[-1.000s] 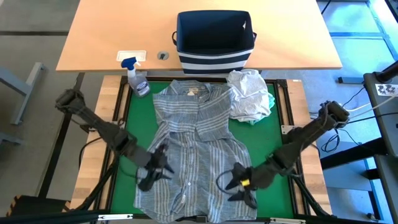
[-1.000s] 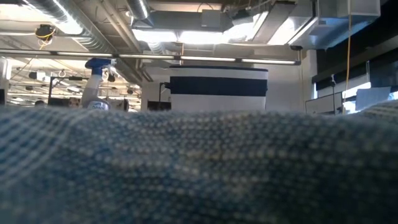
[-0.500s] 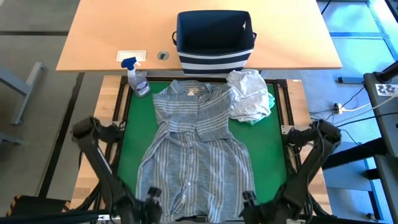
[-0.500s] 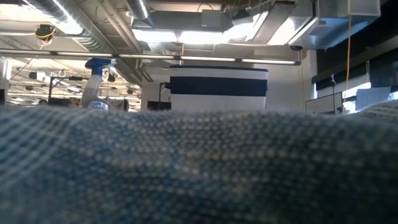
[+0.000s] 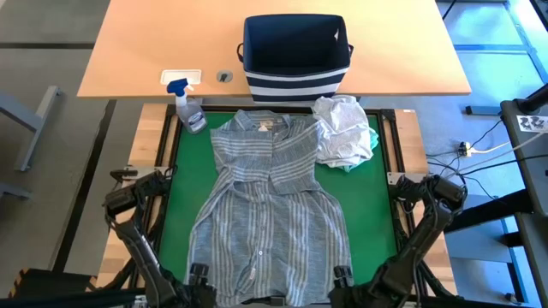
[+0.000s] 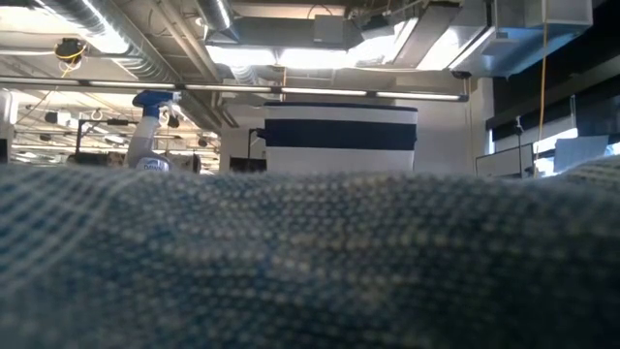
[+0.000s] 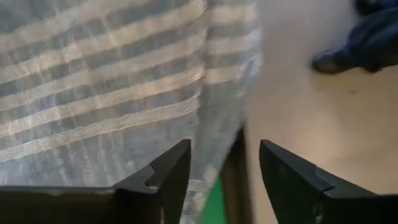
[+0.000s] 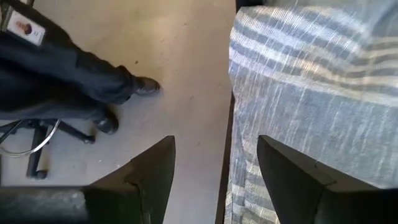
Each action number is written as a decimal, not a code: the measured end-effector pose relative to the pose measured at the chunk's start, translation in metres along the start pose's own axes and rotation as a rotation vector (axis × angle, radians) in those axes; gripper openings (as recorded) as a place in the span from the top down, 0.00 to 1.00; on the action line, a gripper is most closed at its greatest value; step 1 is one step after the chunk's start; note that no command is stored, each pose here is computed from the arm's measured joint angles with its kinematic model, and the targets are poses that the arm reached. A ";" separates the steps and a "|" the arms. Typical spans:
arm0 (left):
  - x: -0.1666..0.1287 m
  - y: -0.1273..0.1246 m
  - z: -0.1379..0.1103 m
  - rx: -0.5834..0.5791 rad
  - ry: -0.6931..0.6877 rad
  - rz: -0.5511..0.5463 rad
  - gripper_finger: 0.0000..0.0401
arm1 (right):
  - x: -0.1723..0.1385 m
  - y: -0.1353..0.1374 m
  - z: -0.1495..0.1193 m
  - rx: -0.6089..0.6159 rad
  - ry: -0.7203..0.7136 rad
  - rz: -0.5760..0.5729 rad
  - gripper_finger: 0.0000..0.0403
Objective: Fold laundry
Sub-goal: Fold the blue polo shirt
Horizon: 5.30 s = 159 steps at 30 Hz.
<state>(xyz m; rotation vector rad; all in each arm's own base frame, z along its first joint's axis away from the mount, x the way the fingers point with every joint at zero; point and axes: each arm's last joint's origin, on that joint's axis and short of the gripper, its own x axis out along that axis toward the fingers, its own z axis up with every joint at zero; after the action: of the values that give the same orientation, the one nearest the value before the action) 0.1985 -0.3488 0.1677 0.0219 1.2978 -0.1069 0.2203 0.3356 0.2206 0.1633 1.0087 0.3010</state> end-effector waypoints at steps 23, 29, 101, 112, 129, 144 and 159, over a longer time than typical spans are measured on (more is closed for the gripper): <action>0.035 0.004 -0.012 0.052 0.083 0.107 0.95 | 0.027 -0.001 -0.011 -0.120 0.061 -0.025 0.44; 0.035 0.004 -0.012 0.033 0.077 0.116 0.96 | 0.052 -0.005 -0.023 -0.138 0.106 -0.070 0.44; -0.122 -0.006 0.008 -0.336 -0.273 -0.521 1.00 | -0.062 0.041 -0.021 -0.075 0.030 0.114 1.00; -0.164 0.024 0.022 -0.326 -0.365 -0.362 1.00 | -0.117 0.014 0.025 -0.105 -0.055 -0.113 1.00; -0.231 0.205 -0.019 -0.319 -0.481 0.005 1.00 | -0.195 -0.161 0.101 0.057 -0.010 -0.447 1.00; -0.198 0.295 -0.062 -0.384 -0.525 0.378 0.99 | -0.185 -0.321 0.097 0.212 0.085 -0.650 1.00; -0.128 0.344 -0.055 -0.379 -0.389 0.793 0.98 | -0.160 -0.432 0.050 0.335 -0.036 -0.736 1.00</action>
<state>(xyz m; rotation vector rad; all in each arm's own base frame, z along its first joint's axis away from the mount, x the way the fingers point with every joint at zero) 0.1430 0.0062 0.2604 0.1796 0.8294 0.7768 0.2576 -0.1243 0.2583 0.0900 1.0109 -0.5420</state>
